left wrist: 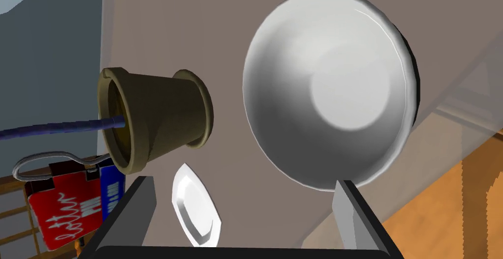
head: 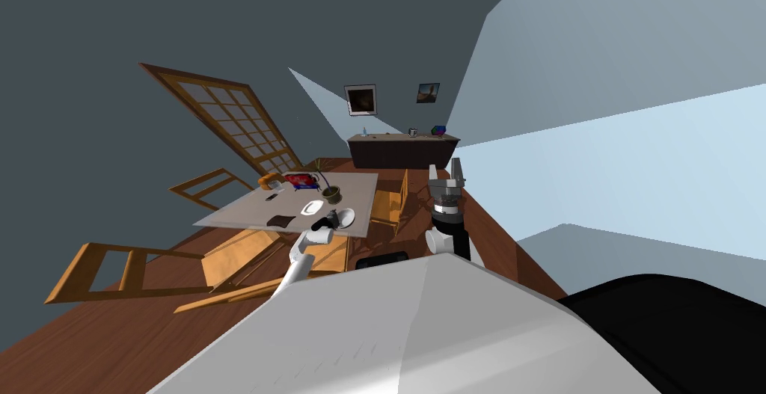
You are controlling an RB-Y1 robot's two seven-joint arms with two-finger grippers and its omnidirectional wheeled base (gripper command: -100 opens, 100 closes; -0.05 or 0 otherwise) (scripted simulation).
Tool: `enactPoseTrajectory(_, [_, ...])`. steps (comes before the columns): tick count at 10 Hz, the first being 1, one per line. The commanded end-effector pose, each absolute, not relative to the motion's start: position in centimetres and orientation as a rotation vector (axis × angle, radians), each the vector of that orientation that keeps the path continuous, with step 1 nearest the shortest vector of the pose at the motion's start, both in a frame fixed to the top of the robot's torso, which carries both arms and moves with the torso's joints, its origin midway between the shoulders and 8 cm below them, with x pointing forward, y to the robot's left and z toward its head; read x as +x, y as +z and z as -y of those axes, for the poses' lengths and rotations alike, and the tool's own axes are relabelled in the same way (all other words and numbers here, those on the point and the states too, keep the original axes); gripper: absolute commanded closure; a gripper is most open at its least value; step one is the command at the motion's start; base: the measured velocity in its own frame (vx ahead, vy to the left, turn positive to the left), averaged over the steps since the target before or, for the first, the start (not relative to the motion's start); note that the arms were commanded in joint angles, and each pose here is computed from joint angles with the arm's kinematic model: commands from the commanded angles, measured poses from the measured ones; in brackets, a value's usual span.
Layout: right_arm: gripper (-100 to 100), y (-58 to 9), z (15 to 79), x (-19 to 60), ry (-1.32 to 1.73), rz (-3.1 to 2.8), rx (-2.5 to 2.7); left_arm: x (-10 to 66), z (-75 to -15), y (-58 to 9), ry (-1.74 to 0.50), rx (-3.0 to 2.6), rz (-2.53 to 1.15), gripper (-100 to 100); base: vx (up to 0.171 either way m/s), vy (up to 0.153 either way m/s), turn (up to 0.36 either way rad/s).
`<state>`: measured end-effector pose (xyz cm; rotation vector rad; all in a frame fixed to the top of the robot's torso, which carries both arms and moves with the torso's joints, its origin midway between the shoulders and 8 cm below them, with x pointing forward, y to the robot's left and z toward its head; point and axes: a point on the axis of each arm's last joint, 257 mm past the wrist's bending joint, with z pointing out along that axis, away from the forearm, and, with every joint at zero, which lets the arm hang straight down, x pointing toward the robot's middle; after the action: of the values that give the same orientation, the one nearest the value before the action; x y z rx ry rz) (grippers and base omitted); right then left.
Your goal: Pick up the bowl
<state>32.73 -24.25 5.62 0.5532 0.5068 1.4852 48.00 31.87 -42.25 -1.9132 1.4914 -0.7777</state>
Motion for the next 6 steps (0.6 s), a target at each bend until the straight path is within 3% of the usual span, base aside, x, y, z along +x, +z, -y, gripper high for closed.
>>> enactPoseTrajectory(1, [0,5.6,24.2,32.7,1.485,-0.507,0.553,47.3,-31.5,-44.1,-0.727,-1.988,-1.506,-100,0.017,0.030,-0.031])
enactPoseTrajectory(6, [0,5.6,24.2,32.7,1.485,-0.507,0.553,45.9,-31.2,-47.1,-0.645,-2.097,-1.529,-100,0.017,0.014,-0.015])
